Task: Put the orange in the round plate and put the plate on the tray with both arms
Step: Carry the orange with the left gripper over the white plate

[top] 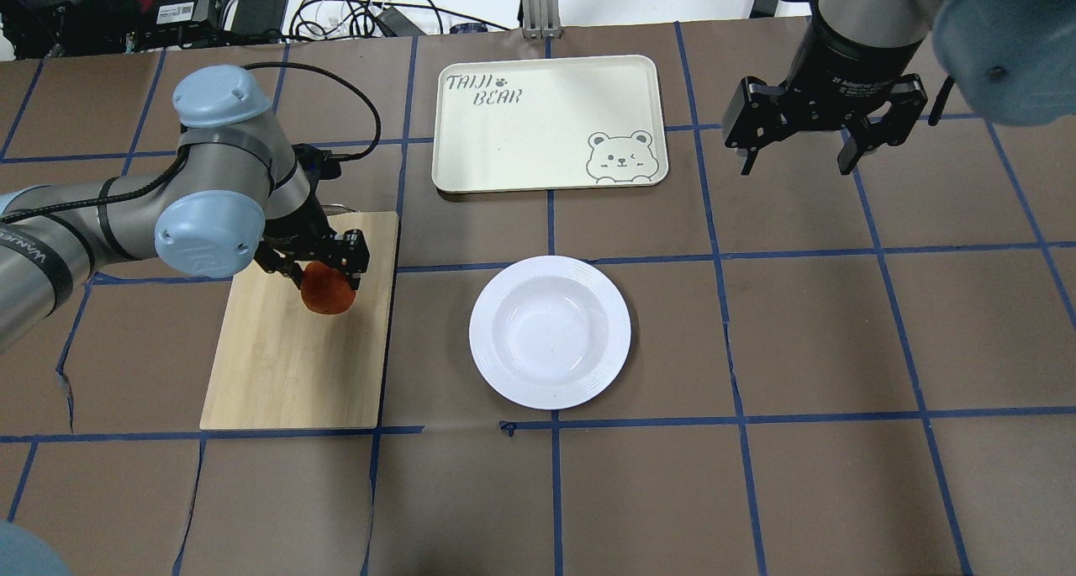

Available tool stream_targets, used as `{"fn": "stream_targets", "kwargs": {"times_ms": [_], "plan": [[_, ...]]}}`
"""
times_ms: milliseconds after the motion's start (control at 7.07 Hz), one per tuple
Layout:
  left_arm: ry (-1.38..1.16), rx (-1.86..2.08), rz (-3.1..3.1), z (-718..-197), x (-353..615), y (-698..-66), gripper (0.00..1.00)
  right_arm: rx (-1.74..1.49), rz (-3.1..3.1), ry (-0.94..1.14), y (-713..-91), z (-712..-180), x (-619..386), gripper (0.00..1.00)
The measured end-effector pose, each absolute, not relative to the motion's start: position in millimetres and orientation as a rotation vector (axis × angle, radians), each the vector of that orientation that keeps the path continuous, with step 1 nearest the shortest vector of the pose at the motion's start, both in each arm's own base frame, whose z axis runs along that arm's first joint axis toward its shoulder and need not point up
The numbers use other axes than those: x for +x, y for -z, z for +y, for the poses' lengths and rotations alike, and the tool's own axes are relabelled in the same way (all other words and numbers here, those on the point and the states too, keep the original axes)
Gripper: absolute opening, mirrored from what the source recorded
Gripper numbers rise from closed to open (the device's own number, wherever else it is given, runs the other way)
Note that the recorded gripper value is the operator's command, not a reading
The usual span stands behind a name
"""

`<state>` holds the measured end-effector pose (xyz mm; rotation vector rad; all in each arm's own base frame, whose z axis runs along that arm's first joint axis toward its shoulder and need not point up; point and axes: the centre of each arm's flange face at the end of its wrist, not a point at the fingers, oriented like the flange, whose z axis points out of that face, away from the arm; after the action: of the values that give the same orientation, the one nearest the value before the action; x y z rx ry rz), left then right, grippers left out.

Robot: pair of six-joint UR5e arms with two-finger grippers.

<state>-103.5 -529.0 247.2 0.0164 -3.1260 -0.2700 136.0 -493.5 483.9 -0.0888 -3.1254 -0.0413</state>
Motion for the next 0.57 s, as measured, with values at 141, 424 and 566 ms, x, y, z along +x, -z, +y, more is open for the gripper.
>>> {"fn": "stream_targets", "kwargs": {"times_ms": [141,424,566], "plan": [[0.277,0.129,-3.081,-529.8,-146.4,-257.9,0.01,-0.089,-3.125,0.041,-483.9,-493.5,135.8,1.00],[0.356,0.368,-2.942,-512.8,-241.5,-265.0,0.01,-0.092,-3.125,0.041,-483.7,-493.9,135.0,1.00],[0.413,0.420,-2.895,-497.7,-281.0,-259.9,0.01,-0.093,-3.124,0.041,-483.7,-494.3,134.7,1.00]]}}
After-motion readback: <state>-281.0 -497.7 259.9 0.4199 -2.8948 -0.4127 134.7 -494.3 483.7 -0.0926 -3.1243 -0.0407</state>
